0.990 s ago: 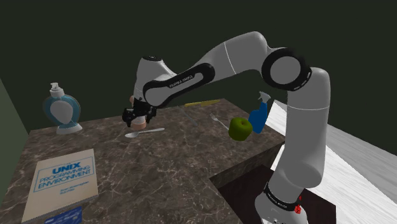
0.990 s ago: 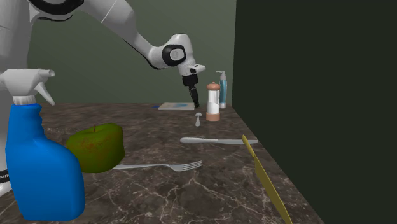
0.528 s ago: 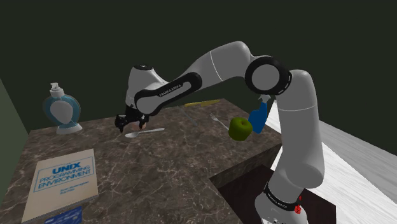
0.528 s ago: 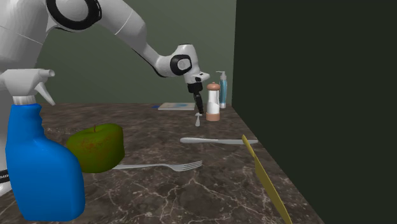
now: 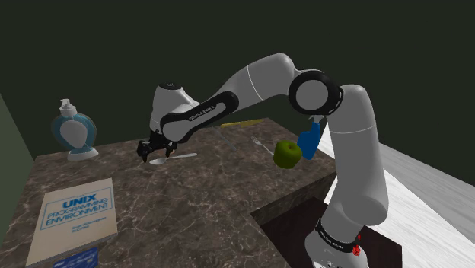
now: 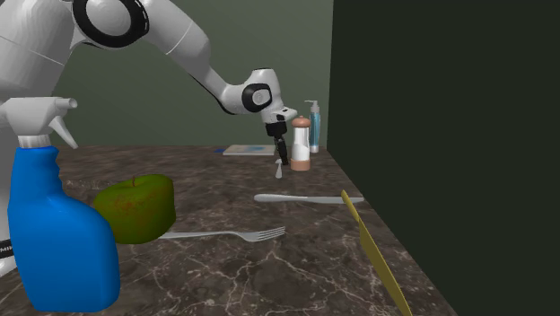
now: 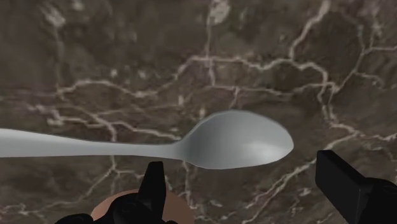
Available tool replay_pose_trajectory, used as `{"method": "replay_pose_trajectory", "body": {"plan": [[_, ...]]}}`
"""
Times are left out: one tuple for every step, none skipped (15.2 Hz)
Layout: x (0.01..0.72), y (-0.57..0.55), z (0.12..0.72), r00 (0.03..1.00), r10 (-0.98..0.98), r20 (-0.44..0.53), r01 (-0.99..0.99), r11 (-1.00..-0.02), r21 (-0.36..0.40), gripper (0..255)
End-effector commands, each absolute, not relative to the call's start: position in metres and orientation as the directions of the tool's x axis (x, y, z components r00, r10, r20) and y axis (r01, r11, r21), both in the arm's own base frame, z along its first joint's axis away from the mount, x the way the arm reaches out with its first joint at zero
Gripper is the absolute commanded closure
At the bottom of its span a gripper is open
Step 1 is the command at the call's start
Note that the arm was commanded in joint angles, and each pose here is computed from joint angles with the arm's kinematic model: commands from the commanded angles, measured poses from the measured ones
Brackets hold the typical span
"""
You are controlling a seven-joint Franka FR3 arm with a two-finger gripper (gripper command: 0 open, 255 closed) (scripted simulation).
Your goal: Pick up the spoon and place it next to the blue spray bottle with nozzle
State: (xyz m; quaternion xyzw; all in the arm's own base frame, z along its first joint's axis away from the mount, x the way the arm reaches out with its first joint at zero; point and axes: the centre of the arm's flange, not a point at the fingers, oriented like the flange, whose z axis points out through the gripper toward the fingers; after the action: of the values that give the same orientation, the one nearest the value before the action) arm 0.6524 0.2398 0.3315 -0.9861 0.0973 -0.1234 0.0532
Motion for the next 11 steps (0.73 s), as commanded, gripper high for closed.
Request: {"method": "replay_pose_trajectory", "body": {"plan": [[0.6524, 0.2398, 0.3314, 0.951, -0.205, 0.233, -0.179, -0.975, -0.129, 0], [0.6524, 0.2398, 0.3314, 0.951, -0.205, 0.233, -0.179, -0.975, -0.129, 0], [0.6524, 0.2398, 0.3314, 0.951, -0.205, 0.233, -0.179, -0.975, -0.129, 255], [0.6524, 0.2398, 0.3314, 0.951, -0.205, 0.233, -0.179, -0.975, -0.129, 255], [0.6524, 0.2398, 0.3314, 0.951, -0.205, 0.233, -0.179, -0.975, -0.129, 255], [0.6525, 0.2398, 0.3314, 0.951, -0.205, 0.233, -0.179, -0.975, -0.129, 255], [0.6525, 0.2398, 0.3314, 0.951, -0.205, 0.233, -0.179, -0.975, -0.129, 255], [0.6525, 0.2398, 0.3314, 0.951, -0.205, 0.233, -0.179, -0.975, -0.129, 255], [0.6525, 0.2397, 0.3314, 0.951, -0.205, 0.233, -0.179, -0.975, -0.129, 255], [0.6524, 0.2397, 0.3314, 0.951, -0.205, 0.233, -0.179, -0.975, -0.129, 255], [0.6524, 0.2397, 0.3314, 0.951, -0.205, 0.233, -0.179, -0.975, -0.129, 255]]}}
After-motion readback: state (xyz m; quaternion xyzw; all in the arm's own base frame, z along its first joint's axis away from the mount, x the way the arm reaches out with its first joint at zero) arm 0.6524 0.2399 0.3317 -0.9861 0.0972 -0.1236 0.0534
